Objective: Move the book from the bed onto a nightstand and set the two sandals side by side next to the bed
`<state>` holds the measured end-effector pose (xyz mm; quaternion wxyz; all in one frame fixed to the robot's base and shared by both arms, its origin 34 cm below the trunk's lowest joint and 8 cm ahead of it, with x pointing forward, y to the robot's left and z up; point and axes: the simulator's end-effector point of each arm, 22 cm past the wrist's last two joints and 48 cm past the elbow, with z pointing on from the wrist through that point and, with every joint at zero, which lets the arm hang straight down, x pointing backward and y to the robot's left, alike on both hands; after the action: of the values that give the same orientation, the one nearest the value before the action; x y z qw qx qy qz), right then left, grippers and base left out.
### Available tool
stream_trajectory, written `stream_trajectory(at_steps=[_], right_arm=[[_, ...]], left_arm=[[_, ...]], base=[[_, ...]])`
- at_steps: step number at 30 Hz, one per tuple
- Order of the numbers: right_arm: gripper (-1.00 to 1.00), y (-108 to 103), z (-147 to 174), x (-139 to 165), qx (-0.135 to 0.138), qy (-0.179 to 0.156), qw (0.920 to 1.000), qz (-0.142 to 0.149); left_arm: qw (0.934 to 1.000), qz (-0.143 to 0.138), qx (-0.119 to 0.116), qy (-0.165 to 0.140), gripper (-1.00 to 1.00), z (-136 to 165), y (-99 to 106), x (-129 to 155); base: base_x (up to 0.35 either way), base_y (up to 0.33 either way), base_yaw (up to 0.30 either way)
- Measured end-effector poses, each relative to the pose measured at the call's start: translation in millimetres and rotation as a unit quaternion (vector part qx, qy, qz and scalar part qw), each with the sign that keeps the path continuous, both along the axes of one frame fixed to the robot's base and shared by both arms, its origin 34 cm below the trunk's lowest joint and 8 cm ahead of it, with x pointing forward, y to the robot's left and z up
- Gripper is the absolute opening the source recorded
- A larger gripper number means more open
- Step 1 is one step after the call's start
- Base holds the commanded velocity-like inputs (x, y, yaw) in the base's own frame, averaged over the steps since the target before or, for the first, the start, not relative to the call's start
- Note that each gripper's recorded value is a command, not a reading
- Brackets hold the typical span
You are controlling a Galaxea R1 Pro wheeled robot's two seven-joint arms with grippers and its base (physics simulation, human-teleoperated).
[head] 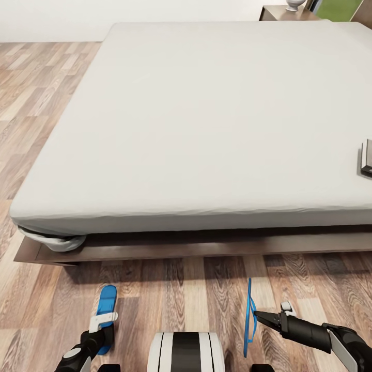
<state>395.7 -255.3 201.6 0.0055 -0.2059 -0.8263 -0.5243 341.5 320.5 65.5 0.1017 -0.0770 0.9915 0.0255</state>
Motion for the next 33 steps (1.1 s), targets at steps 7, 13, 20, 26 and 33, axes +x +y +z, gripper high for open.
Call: stream_trajectory(at_steps=[7, 13, 20, 26, 33], right_arm=[[-1.00, 0, 0, 0, 0.000, 0.000, 1.0000, 0.000], [-1.00, 0, 0, 0, 0.000, 0.000, 1.0000, 0.000], [-1.00, 0, 0, 0, 0.000, 0.000, 1.0000, 0.000], [-1.00, 0, 0, 0, 0.000, 0.000, 1.0000, 0.000], [-1.00, 0, -7, -6, 0.000, 0.010, 0.9999, 0.000]], left_arm=[[1.0000, 0.000, 0.000, -0.003, -1.00, 0, 0, 1], [0.9998, 0.009, 0.008, -0.015, -1.00, 3, 10, 7], [0.9986, 0.030, 0.024, -0.036, -1.00, 7, 29, 15], [0.9984, 0.029, 0.032, -0.037, -1.00, 9, 41, 15], [0.9987, 0.028, 0.034, -0.025, -1.00, 3, 43, 6]], base=[[0.000, 0.000, 0.000], [0.000, 0.000, 0.000], [0.000, 0.000, 0.000], [0.000, 0.000, 0.000], [0.000, 0.000, 0.000]])
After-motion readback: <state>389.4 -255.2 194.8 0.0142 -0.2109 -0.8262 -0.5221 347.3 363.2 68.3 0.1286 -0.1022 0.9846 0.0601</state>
